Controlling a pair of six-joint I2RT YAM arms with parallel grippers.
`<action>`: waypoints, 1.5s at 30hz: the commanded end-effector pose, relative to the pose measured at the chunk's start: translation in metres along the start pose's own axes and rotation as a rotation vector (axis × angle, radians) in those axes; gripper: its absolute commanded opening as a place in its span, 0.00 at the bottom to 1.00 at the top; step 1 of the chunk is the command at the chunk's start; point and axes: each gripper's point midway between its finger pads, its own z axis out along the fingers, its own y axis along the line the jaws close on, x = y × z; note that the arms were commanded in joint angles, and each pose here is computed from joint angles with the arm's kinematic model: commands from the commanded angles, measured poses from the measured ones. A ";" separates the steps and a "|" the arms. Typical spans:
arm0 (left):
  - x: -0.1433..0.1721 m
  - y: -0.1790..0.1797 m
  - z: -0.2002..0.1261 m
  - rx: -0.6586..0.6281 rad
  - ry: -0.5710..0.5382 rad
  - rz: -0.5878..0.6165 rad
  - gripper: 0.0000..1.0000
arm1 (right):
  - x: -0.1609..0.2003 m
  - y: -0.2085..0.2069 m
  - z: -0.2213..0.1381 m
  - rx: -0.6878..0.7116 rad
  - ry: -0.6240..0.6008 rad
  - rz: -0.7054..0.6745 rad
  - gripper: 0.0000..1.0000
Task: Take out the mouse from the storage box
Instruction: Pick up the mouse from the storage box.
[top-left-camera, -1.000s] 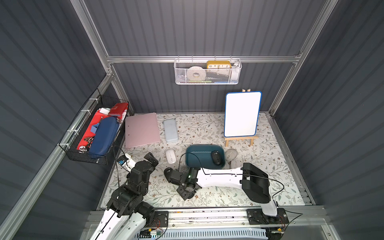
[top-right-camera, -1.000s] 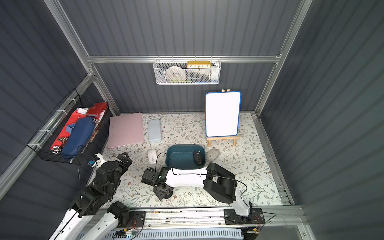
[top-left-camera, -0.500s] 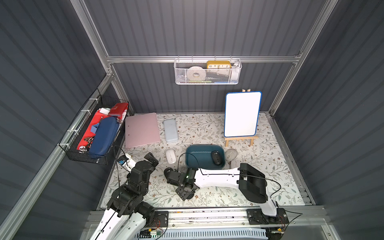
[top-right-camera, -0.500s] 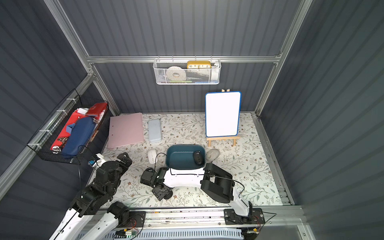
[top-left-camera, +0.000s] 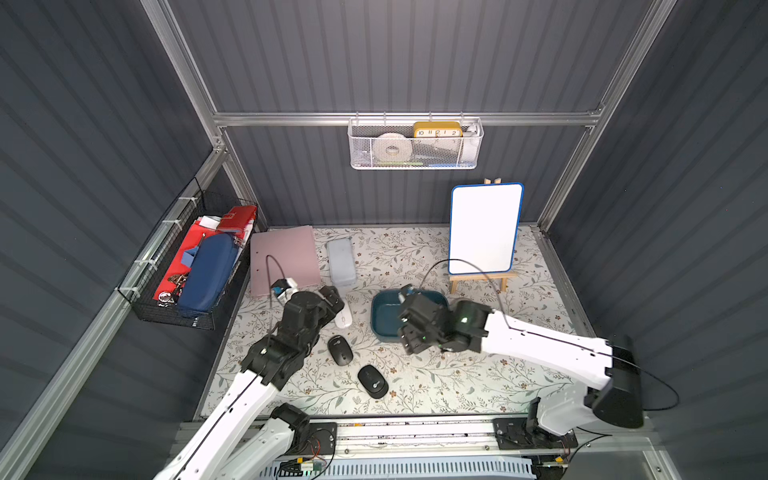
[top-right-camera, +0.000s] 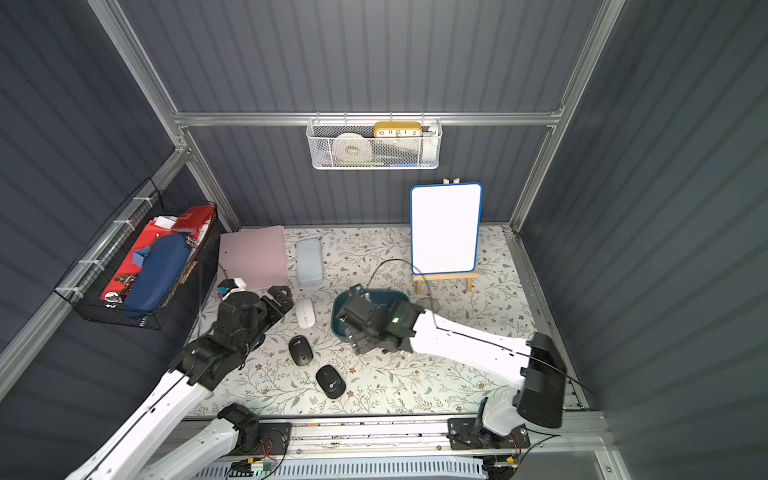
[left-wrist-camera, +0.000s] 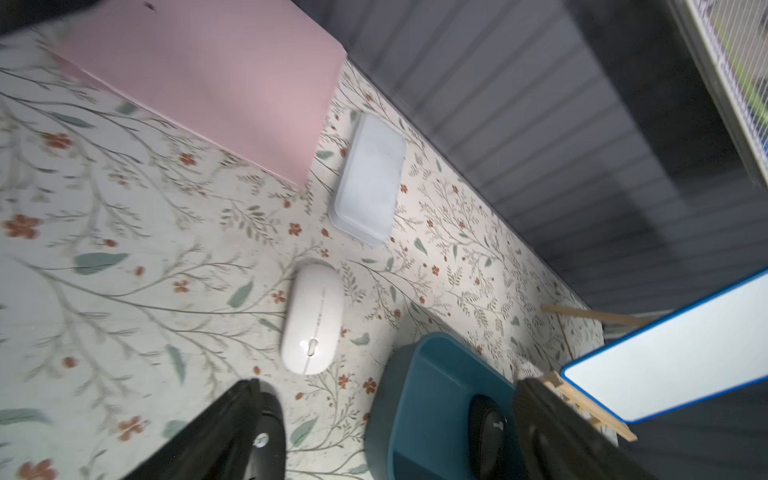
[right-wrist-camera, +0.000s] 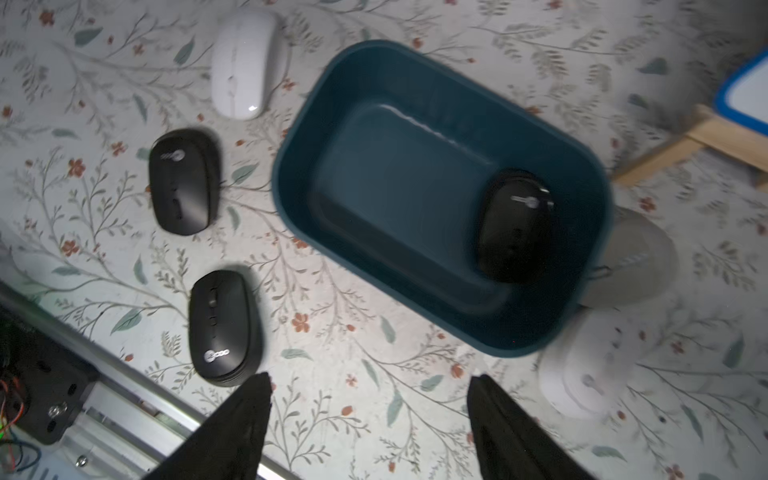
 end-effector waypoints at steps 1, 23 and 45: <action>0.030 -0.050 0.030 0.172 0.169 0.060 0.99 | 0.005 -0.043 -0.001 0.082 -0.049 0.108 0.80; 0.227 -0.144 0.139 0.129 0.637 0.425 0.99 | 0.044 -0.143 -0.019 0.203 -0.193 0.488 0.80; 0.268 -0.117 0.178 -0.119 0.633 0.532 0.91 | 0.052 -0.140 -0.025 0.108 -0.270 0.525 0.80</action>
